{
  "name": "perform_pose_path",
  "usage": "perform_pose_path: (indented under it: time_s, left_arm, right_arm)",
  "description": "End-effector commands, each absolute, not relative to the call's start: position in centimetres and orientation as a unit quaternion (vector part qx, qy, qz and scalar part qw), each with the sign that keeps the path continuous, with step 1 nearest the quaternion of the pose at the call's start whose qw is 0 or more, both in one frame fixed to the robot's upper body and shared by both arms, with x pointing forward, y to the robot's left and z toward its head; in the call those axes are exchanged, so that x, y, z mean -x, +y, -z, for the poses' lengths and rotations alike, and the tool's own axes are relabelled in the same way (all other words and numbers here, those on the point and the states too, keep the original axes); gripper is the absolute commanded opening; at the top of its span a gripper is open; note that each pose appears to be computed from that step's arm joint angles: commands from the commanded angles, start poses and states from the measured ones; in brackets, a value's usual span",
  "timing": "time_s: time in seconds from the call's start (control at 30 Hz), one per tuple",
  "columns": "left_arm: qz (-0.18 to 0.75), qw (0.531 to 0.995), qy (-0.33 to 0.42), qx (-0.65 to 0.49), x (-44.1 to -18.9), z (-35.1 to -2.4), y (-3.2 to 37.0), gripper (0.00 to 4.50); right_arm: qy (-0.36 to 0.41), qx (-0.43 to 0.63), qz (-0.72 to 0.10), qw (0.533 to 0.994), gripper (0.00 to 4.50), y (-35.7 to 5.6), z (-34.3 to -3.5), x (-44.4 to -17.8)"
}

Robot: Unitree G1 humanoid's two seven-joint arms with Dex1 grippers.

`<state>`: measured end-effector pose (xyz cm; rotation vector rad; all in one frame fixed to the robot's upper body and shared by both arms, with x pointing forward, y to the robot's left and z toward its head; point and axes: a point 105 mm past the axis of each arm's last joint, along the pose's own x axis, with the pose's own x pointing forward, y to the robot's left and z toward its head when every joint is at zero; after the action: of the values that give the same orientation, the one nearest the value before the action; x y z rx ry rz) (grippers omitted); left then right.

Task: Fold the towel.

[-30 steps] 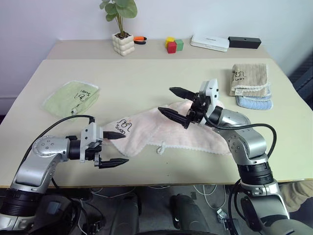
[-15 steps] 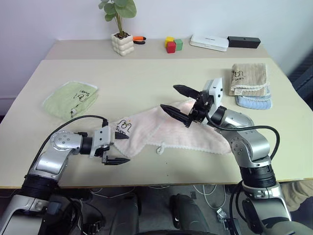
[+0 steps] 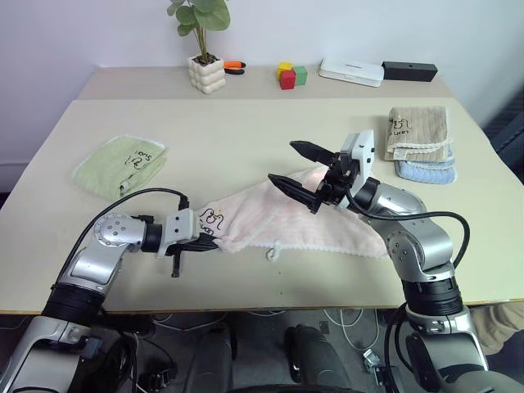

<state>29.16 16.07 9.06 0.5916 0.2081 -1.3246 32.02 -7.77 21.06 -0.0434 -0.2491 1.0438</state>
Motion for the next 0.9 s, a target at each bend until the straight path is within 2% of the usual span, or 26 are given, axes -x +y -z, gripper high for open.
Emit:
perform_pose_path:
  time_s: [0.03, 0.2, 0.43, 0.57, 0.67, 0.77, 0.9]
  left_arm:
    - [0.581, 0.781, 0.061, -0.220, -29.3, -11.8, 17.6, 0.02]
    - [0.563, 0.810, 0.014, -0.163, -29.3, -14.9, 18.9, 0.02]
    - [0.569, 0.814, 0.059, -0.105, -28.9, -14.6, 19.5, 0.02]
    - [0.588, 0.803, 0.083, -0.059, -28.1, -14.5, 19.0, 1.38]
    - [0.596, 0.794, 0.092, -0.082, -27.4, -13.8, 18.8, 2.81]
    - [0.588, 0.799, 0.084, -0.092, -27.7, -13.7, 19.0, 4.31]
    - [0.579, 0.805, 0.081, -0.104, -28.4, -13.4, 19.1, 4.31]
  right_arm:
    - [-0.146, 0.028, -0.497, 0.855, 4.50, -8.0, -22.4, -31.7]
    - [-0.145, 0.027, -0.499, 0.854, 4.50, -7.9, -22.4, -31.8]
    - [-0.146, 0.026, -0.506, 0.850, 4.50, -7.7, -22.6, -31.8]
    - [-0.147, 0.027, -0.508, 0.848, 4.50, -7.6, -22.7, -31.8]
    - [-0.147, 0.027, -0.508, 0.848, 4.50, -7.6, -22.7, -31.8]
    - [-0.147, 0.026, -0.508, 0.848, 4.50, -7.6, -22.7, -31.8]
    - [-0.148, 0.025, -0.506, 0.849, 4.50, -7.6, -22.7, -31.7]
